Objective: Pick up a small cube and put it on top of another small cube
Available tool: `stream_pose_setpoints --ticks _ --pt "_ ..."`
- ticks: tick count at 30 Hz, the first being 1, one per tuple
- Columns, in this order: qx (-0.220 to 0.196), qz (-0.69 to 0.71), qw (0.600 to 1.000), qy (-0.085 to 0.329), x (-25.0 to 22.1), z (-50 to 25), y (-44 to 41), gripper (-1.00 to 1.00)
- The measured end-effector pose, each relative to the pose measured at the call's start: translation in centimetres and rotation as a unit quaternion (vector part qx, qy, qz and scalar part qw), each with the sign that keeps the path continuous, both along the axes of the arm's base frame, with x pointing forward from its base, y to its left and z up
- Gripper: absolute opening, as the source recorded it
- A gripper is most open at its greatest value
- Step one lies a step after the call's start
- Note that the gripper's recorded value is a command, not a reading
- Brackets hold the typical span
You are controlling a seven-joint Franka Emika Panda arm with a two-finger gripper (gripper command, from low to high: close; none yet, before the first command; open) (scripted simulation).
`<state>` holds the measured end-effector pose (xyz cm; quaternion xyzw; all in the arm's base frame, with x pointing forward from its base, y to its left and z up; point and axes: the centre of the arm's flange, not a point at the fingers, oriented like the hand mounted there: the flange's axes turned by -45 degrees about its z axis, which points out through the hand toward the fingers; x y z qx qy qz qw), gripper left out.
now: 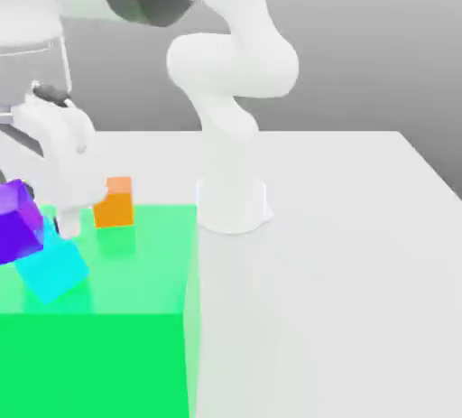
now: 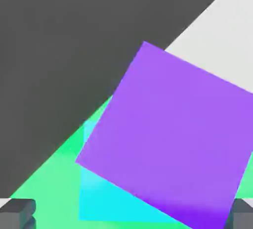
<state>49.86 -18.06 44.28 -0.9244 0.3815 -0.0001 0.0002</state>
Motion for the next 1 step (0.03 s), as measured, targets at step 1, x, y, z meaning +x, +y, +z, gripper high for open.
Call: stream_pose_setpoints --ticks 1 --pt "0.000 0.000 1.000 0.000 -0.04 1.59 0.01 1.00"
